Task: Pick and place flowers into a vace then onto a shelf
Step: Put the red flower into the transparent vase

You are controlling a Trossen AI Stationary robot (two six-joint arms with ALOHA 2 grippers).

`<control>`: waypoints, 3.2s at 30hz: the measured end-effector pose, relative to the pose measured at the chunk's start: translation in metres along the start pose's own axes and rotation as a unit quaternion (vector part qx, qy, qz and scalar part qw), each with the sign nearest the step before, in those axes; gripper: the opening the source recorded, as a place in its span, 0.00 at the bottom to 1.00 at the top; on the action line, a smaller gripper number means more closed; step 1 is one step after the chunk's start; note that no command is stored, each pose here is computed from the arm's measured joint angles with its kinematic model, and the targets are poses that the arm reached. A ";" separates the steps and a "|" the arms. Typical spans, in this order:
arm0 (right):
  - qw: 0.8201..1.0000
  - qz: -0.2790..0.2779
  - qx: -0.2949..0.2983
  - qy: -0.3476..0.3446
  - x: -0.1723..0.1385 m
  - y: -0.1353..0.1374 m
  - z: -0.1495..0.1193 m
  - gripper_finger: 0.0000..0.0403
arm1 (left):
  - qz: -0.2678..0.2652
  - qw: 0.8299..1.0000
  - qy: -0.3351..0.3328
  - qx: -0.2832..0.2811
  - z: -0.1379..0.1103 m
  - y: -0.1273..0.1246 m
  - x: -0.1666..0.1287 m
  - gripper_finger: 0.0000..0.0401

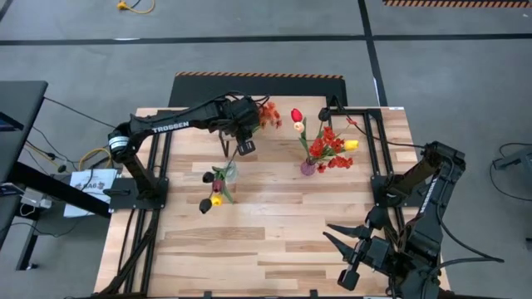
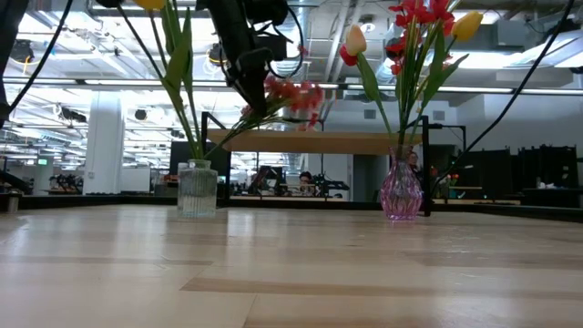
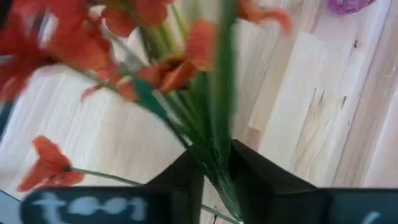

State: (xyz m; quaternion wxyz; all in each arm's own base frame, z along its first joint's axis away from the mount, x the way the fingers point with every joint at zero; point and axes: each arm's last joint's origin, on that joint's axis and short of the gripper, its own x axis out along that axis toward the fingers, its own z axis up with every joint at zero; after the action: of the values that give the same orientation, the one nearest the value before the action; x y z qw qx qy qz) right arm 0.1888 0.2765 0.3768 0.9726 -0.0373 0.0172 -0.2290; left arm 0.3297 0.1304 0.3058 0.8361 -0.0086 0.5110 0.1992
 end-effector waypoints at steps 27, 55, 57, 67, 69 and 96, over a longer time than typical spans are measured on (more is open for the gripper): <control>1.000 -0.006 0.004 0.000 0.004 0.000 0.001 0.19 | -0.010 1.000 -0.025 -0.010 -0.002 0.003 -0.026 0.02; 1.000 -0.006 0.011 0.000 0.004 0.000 0.002 0.19 | -0.030 0.998 -0.058 -0.023 -0.010 0.007 -0.054 0.01; 1.000 -0.006 0.012 0.000 0.004 0.000 0.002 0.19 | -0.030 0.997 -0.061 -0.023 -0.009 0.007 -0.055 0.01; 1.000 -0.006 0.012 0.000 0.004 0.000 0.002 0.19 | -0.038 0.997 -0.062 -0.022 -0.009 0.006 -0.055 0.01; 1.000 -0.006 0.012 0.000 0.004 0.000 0.002 0.19 | -0.038 0.997 -0.062 -0.021 -0.009 0.006 -0.055 0.01; 0.999 -0.008 0.033 0.006 0.024 -0.002 0.004 0.19 | -0.030 0.981 -0.185 -0.046 -0.056 0.017 -0.105 0.01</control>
State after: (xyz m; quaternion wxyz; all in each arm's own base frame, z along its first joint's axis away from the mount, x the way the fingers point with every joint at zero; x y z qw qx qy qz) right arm 0.2096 0.2644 0.3810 0.9712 -0.0042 0.0148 -0.2378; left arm 0.2343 0.0996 0.3720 0.9207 -0.0259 0.3369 0.1954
